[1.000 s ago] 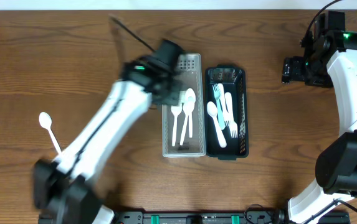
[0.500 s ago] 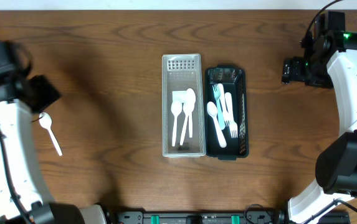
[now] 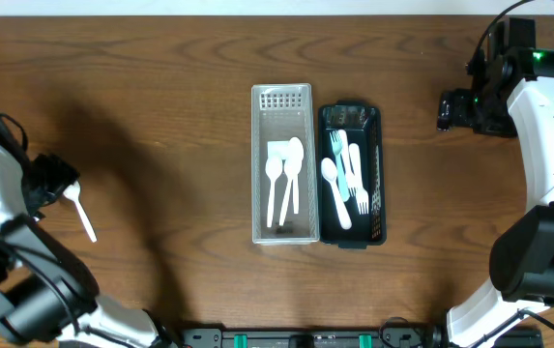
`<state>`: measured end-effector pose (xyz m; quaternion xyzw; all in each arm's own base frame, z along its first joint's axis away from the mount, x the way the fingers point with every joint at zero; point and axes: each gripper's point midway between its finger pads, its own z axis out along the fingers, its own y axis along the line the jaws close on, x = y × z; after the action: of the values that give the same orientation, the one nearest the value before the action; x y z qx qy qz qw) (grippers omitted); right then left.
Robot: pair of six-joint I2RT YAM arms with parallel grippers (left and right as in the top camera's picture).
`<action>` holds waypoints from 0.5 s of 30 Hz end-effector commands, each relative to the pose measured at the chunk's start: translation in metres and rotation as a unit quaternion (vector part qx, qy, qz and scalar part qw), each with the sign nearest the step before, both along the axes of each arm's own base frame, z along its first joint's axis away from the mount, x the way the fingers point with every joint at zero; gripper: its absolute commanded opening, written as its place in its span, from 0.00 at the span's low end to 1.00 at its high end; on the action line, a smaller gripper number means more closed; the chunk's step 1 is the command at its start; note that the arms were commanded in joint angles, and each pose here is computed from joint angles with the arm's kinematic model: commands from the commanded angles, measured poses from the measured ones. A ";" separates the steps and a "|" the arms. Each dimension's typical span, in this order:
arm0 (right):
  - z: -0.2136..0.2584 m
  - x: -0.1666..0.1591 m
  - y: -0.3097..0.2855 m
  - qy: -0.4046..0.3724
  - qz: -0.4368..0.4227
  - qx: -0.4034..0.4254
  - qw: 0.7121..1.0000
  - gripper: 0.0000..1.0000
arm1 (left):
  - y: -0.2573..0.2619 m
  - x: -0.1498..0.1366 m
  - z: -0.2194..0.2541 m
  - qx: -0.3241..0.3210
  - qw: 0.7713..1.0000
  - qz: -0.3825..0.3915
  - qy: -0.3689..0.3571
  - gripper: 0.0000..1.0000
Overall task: Pack container
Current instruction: 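Move the left gripper to the last white spoon and grasp it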
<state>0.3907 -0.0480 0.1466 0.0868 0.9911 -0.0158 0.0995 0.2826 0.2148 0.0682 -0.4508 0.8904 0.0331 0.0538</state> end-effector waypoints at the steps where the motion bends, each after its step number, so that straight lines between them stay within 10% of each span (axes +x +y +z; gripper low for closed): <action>1: -0.004 -0.002 -0.005 0.009 0.002 -0.005 1.000 0.88 | -0.002 0.000 -0.023 -0.019 0.999 -0.024 0.019 0.82; 15: -0.004 -0.002 -0.005 0.009 0.002 -0.006 1.000 0.88 | -0.021 0.004 -0.079 -0.096 0.986 -0.127 0.044 0.80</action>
<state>0.3898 -0.0479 0.1463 0.0857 0.9914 -0.0159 0.0975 0.2873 0.2026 -0.0003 -0.3676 0.9297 -0.0167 -0.0142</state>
